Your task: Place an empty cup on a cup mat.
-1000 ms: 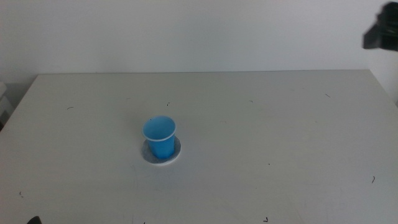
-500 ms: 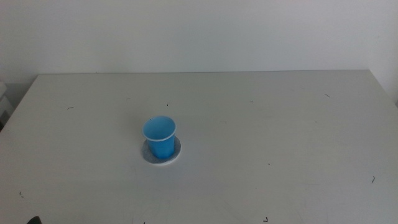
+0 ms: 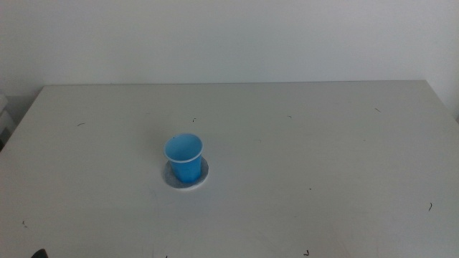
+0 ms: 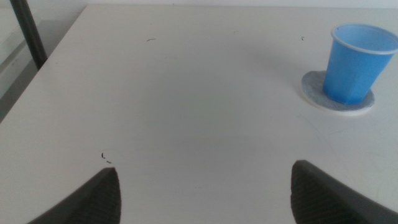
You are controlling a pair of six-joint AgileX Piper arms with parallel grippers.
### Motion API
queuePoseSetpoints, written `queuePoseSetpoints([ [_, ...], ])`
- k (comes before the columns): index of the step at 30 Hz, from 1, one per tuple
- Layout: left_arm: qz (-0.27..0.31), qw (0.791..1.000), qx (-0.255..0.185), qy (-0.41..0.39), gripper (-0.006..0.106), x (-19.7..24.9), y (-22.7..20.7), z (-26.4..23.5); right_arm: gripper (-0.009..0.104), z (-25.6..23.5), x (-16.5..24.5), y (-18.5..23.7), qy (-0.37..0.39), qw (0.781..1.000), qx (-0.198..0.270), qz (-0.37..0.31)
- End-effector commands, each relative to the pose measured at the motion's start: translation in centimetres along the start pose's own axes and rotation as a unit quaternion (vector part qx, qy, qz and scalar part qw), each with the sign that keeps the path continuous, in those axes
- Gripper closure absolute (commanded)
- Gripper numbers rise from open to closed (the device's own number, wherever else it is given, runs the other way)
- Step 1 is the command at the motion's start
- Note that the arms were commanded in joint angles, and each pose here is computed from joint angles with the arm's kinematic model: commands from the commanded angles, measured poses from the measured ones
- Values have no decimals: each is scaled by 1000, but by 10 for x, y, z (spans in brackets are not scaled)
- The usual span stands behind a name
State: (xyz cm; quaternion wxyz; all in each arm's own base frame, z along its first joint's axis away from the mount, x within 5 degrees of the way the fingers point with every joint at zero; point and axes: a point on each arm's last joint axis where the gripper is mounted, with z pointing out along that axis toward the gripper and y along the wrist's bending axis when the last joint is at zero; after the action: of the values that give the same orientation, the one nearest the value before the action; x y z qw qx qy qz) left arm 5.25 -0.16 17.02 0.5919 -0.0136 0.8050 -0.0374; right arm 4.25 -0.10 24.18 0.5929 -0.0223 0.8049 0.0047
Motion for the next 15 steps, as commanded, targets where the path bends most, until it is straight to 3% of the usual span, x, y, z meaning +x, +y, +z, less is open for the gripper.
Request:
queuePoseSetpoints([
  [1,-5,999,5,-39,-5,-8,-1,-1,15,-5,-4,0,-62,998,2,-11],
  [15,-5,999,5,-38,-5,-8,-1,-1,15,20,39,2,-66,998,-5,-17],
])
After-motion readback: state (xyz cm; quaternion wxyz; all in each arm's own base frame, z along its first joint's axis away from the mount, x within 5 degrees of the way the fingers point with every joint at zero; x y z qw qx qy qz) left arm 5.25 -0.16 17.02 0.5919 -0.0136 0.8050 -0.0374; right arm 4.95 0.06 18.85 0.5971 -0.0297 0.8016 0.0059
